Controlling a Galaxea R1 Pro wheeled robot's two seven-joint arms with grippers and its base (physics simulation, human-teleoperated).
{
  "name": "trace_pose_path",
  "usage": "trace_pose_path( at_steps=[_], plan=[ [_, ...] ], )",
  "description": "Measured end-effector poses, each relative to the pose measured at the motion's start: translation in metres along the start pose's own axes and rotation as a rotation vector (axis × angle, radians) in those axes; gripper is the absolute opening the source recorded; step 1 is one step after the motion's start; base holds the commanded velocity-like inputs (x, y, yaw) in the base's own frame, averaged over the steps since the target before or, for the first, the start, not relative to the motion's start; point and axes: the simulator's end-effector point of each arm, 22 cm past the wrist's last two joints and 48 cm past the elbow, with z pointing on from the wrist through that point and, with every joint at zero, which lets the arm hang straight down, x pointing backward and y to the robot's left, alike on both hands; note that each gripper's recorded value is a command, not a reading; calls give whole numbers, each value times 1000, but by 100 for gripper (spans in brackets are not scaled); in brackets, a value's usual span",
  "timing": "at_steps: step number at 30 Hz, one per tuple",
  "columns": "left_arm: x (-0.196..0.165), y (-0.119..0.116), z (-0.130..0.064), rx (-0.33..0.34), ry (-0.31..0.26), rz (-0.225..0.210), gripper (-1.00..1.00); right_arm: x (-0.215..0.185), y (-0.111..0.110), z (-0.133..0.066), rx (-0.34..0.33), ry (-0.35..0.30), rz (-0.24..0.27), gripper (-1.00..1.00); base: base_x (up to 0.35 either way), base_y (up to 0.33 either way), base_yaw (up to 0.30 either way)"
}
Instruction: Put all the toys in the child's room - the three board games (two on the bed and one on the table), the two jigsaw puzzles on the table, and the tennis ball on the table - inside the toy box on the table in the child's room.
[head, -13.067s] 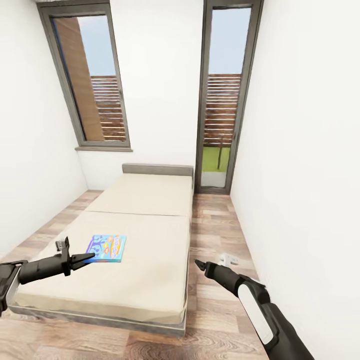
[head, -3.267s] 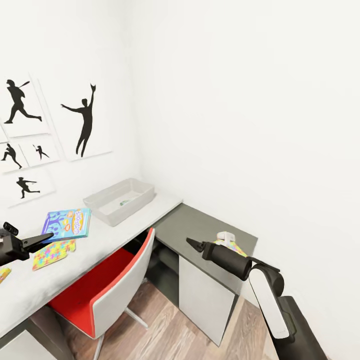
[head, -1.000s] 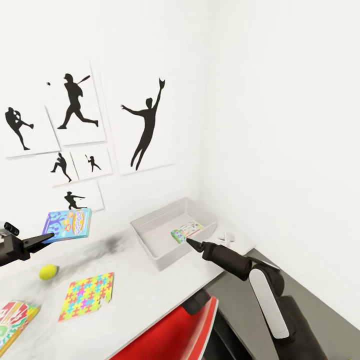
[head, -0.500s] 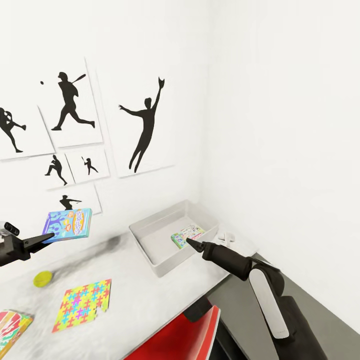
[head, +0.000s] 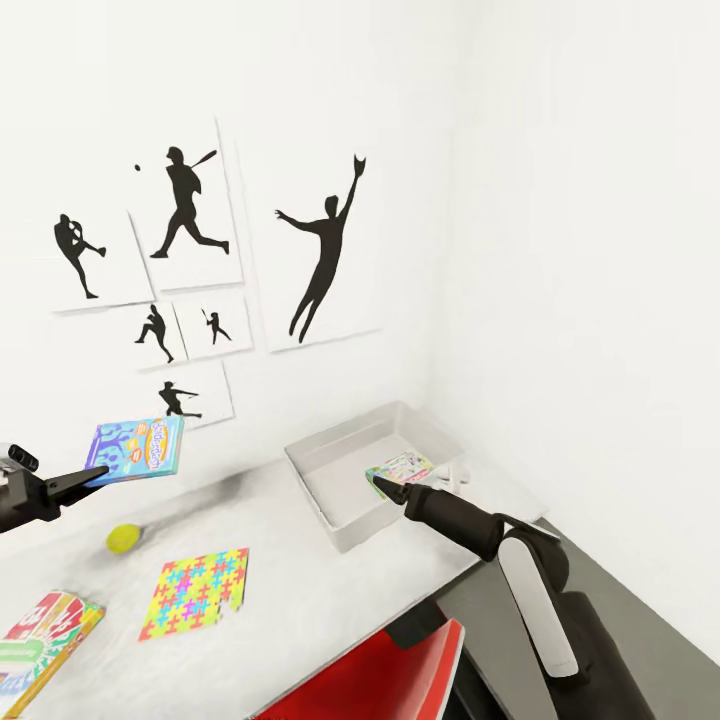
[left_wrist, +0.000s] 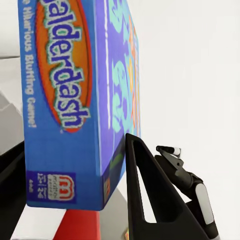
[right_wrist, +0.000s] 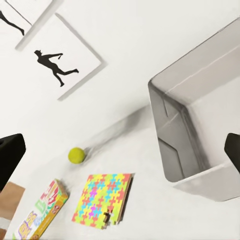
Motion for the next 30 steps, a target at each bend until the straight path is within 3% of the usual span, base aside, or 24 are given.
trace_pose_path(
  at_steps=[30],
  plan=[
    [1, 0, 0, 1, 0, -1, -100, 1, 0, 0, 0, 1, 0, 100, 58, -22, 9]
  ],
)
